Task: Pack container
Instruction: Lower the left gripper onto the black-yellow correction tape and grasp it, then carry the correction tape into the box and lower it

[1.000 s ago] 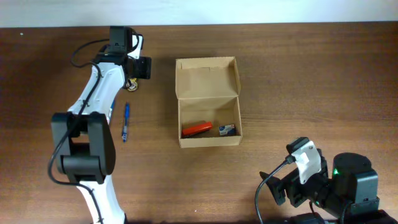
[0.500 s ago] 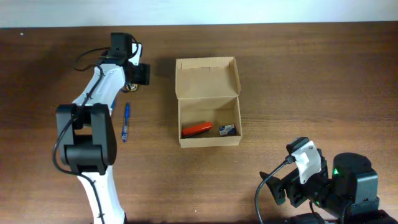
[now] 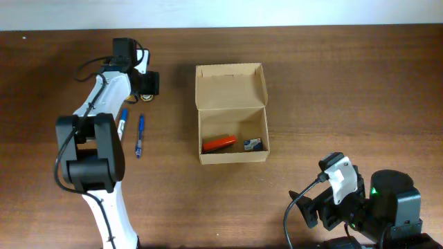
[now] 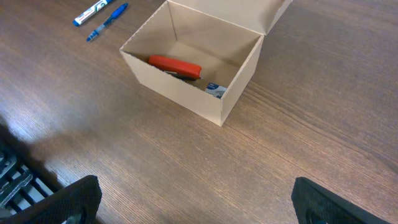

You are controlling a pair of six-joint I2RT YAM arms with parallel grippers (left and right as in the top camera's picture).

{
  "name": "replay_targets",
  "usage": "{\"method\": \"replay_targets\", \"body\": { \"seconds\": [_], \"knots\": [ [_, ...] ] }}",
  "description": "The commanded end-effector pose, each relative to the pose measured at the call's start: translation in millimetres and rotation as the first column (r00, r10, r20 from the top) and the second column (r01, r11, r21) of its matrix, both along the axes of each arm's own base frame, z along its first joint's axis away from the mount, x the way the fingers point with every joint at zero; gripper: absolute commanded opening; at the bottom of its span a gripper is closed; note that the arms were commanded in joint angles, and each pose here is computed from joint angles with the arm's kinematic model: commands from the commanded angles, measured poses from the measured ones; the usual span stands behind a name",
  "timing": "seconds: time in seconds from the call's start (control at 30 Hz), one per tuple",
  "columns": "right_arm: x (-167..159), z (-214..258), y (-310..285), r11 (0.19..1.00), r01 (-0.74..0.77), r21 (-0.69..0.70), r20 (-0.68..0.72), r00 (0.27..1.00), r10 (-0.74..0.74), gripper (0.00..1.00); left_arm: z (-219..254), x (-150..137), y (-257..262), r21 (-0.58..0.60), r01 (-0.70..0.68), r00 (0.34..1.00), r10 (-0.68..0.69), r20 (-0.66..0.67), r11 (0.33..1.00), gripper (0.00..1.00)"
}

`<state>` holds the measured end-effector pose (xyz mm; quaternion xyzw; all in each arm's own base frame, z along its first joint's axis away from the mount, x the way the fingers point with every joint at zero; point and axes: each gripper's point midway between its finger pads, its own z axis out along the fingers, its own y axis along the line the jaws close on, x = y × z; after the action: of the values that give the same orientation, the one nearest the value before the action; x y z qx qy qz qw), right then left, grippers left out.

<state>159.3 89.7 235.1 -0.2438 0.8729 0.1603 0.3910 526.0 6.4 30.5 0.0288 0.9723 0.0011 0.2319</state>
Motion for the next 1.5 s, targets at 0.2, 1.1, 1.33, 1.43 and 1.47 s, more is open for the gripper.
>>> {"method": "replay_targets", "body": {
  "seconds": [0.2,1.1,1.33,1.43,1.47],
  "knots": [
    [1,0,-3,1.000,0.014,-0.006,0.006,1.000,-0.014,0.99,-25,-3,-7,-0.037,0.011,0.999,-0.013,-0.048,0.999,0.74],
    [1,0,-3,1.000,0.014,-0.006,0.007,1.000,-0.014,0.99,-24,-17,-19,-0.028,0.013,0.990,-0.017,-0.140,1.000,0.08],
    [1,0,-3,1.000,0.014,-0.006,0.007,1.000,-0.014,0.99,54,2,-55,-0.026,0.084,0.995,-0.086,-0.052,0.996,0.02],
    [1,0,-3,1.000,0.014,-0.006,0.006,1.000,-0.014,0.99,101,8,-74,-0.006,0.136,0.990,-0.136,0.046,0.991,0.02],
    [1,0,-3,1.000,0.014,-0.006,0.007,1.000,-0.014,0.99,116,7,-80,0.005,0.158,0.985,-0.158,0.076,0.987,0.02]
  ]
}}
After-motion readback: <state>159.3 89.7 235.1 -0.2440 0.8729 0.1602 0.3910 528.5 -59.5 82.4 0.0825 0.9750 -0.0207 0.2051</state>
